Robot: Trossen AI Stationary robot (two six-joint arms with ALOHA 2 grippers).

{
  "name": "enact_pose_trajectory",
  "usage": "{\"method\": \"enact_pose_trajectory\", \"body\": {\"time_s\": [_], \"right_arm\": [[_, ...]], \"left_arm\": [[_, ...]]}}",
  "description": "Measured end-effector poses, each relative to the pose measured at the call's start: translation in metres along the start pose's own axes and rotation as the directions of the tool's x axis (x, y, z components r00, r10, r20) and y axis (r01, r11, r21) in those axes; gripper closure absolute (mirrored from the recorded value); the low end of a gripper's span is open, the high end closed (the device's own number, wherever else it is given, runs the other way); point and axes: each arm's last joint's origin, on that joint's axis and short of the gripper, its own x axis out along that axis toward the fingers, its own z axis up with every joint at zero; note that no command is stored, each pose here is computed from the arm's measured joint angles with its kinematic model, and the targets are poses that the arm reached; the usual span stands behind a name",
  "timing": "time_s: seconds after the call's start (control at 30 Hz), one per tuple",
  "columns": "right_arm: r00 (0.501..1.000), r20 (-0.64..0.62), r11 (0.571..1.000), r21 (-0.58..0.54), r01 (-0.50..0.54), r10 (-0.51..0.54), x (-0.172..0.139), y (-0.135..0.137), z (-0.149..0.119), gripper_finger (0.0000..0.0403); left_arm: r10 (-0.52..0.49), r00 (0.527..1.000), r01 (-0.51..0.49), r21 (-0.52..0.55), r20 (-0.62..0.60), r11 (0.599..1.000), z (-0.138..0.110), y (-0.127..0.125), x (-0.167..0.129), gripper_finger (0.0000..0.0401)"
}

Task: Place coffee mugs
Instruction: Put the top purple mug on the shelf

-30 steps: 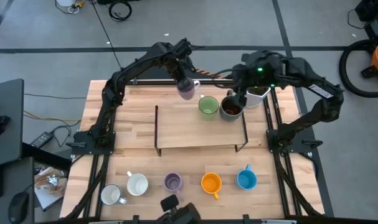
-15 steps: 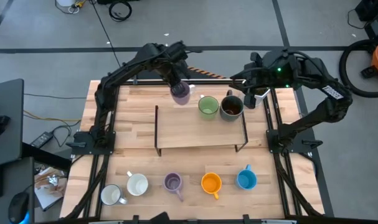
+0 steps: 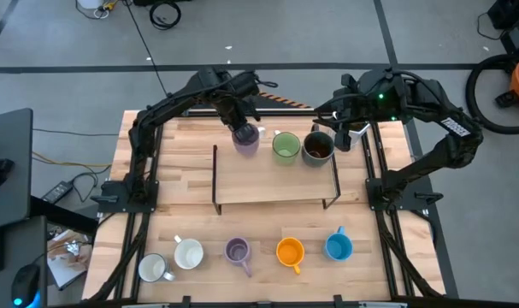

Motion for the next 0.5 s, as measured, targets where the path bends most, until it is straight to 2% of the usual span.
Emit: {"method": "enact_pose_trajectory", "body": {"time_s": [0.5], "right_arm": [[1.000,0.010,1.000,0.005,-0.014,0.014,0.000,0.000,0.001,0.0263]], "left_arm": [[0.010,1.000,-0.010,-0.004,-0.024,1.000,0.003,-0.013,0.013,0.0377]]}}
